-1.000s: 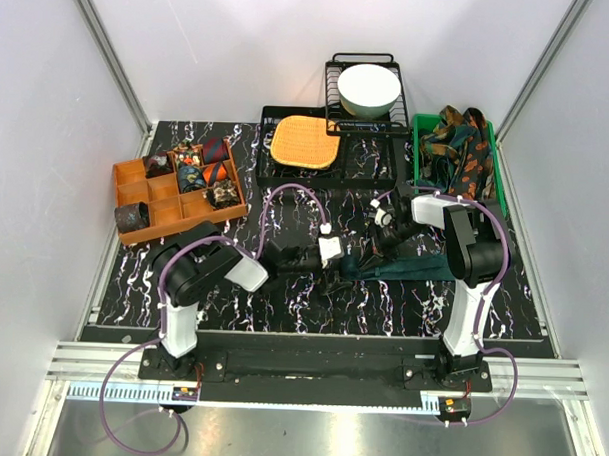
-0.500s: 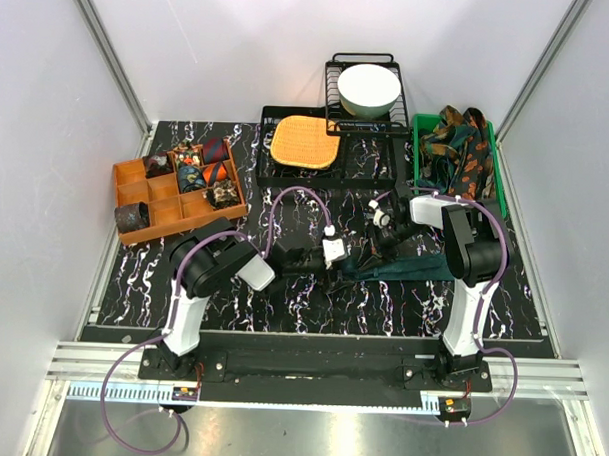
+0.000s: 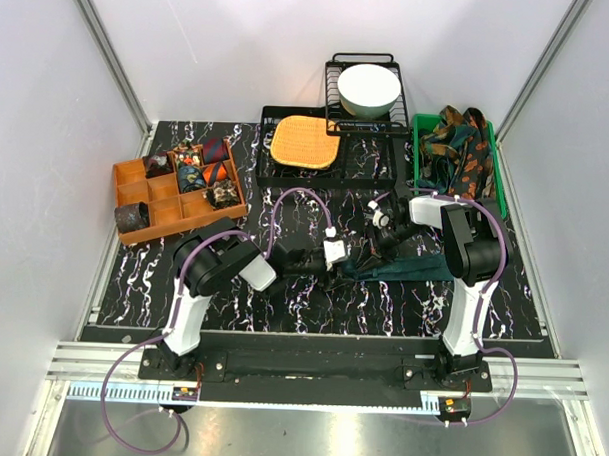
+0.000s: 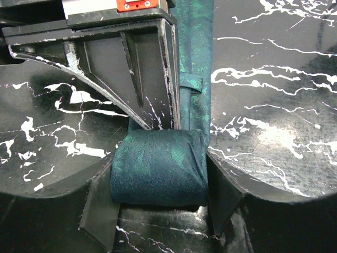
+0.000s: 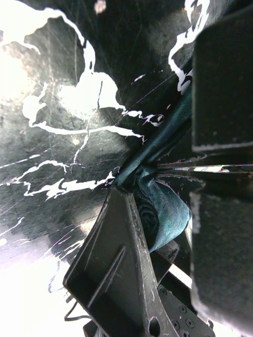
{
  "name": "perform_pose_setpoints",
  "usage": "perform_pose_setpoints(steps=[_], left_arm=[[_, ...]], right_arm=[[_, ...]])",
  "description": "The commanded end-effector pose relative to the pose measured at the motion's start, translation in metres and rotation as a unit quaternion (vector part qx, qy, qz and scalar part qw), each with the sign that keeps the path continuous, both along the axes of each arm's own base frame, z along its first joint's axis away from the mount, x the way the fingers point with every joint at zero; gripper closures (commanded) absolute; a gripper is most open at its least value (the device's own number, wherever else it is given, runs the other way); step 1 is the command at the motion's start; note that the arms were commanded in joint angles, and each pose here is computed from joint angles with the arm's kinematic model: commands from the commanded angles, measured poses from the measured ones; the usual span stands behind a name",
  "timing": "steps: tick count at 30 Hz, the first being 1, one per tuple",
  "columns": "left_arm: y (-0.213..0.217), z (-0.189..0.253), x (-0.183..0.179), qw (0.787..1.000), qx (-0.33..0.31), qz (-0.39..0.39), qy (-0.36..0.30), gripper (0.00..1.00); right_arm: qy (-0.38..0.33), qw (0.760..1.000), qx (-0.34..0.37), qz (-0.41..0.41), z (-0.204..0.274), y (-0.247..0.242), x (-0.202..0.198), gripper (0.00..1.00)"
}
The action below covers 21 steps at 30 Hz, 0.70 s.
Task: Roll the ties
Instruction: Roll the tie at the center of the board.
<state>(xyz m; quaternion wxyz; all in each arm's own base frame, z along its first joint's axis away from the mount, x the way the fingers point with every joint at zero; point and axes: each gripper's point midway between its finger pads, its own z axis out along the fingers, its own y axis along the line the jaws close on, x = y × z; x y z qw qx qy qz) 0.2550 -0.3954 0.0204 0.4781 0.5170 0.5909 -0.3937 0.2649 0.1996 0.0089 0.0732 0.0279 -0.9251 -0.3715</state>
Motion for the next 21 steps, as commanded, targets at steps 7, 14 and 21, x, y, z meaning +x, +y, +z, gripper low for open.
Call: perform_pose_setpoints(steps=[7, 14, 21], left_arm=[[-0.008, 0.01, 0.006, 0.999, 0.011, -0.013, -0.037, 0.59], [0.03, -0.018, -0.015, 0.989, 0.146, -0.035, 0.01, 0.79], [0.058, -0.037, -0.027, 0.963, 0.257, -0.065, 0.04, 0.9]], right_arm=[[-0.031, 0.996, -0.087, 0.022, -0.046, -0.018, 0.0, 1.0], [-0.036, 0.997, -0.065, 0.017, -0.03, -0.013, 0.003, 0.88], [-0.048, 0.999, 0.014, -0.009, 0.025, -0.021, 0.01, 0.63]])
